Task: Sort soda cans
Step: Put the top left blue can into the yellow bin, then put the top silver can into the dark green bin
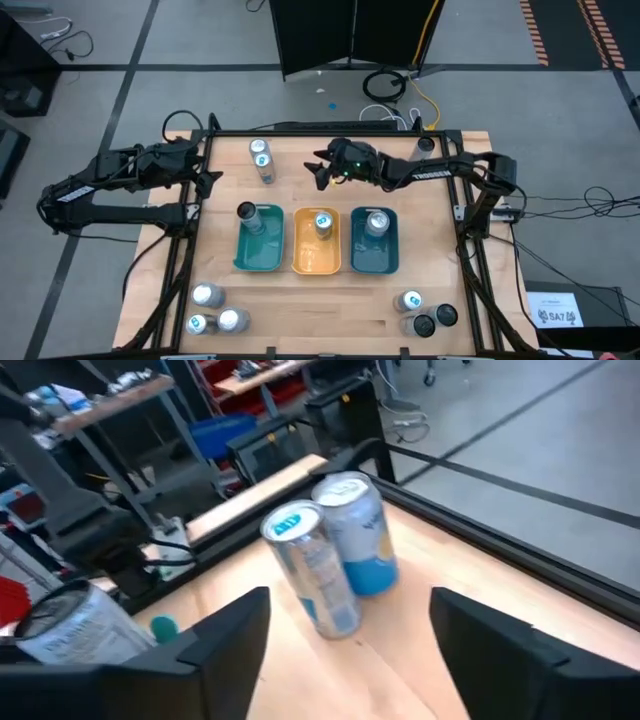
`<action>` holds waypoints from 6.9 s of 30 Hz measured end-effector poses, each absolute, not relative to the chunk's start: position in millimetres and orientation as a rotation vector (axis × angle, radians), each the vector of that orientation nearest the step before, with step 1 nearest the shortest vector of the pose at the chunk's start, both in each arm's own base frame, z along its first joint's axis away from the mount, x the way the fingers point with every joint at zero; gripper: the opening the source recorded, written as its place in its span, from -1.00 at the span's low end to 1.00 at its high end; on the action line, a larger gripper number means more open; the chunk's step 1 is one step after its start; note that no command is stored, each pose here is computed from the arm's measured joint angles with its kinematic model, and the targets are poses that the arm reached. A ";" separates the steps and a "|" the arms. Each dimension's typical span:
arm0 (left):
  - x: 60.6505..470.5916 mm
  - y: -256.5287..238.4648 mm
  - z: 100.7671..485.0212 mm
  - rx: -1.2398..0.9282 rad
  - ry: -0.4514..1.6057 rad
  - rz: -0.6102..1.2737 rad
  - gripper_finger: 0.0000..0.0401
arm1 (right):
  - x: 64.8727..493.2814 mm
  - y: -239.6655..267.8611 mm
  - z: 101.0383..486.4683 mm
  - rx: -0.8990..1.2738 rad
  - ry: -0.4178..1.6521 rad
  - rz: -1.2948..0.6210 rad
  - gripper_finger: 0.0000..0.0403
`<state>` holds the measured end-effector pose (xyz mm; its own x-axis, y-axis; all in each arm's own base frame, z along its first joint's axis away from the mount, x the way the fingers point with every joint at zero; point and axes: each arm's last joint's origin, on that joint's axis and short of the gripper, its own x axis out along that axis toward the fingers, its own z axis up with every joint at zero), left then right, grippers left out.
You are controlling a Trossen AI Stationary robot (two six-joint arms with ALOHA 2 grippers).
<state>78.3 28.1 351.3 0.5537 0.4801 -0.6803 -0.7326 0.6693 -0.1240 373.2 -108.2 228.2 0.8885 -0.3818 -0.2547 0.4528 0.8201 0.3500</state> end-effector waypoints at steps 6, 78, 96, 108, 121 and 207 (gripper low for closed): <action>78.2 28.1 351.2 -0.422 0.660 0.743 0.77 | 372.7 -111.3 229.3 0.418 0.160 -0.456 0.57; 78.7 26.3 350.5 -0.450 0.680 0.684 0.77 | 522.7 -134.2 226.6 0.113 0.477 -0.437 -0.05; 78.3 26.2 350.3 -0.448 0.685 0.685 0.77 | 426.1 -41.9 353.0 0.112 0.607 -0.495 0.00; 78.3 26.2 350.3 -0.450 0.684 0.685 0.77 | 377.9 -1.2 315.4 0.225 0.312 -0.438 0.01; 79.0 26.2 351.0 -0.454 0.674 0.680 0.77 | 380.9 11.6 305.4 0.156 0.380 -0.313 0.01; 78.8 26.1 350.7 -0.453 0.680 0.677 0.77 | 421.9 -66.9 286.2 0.352 0.005 -0.404 0.32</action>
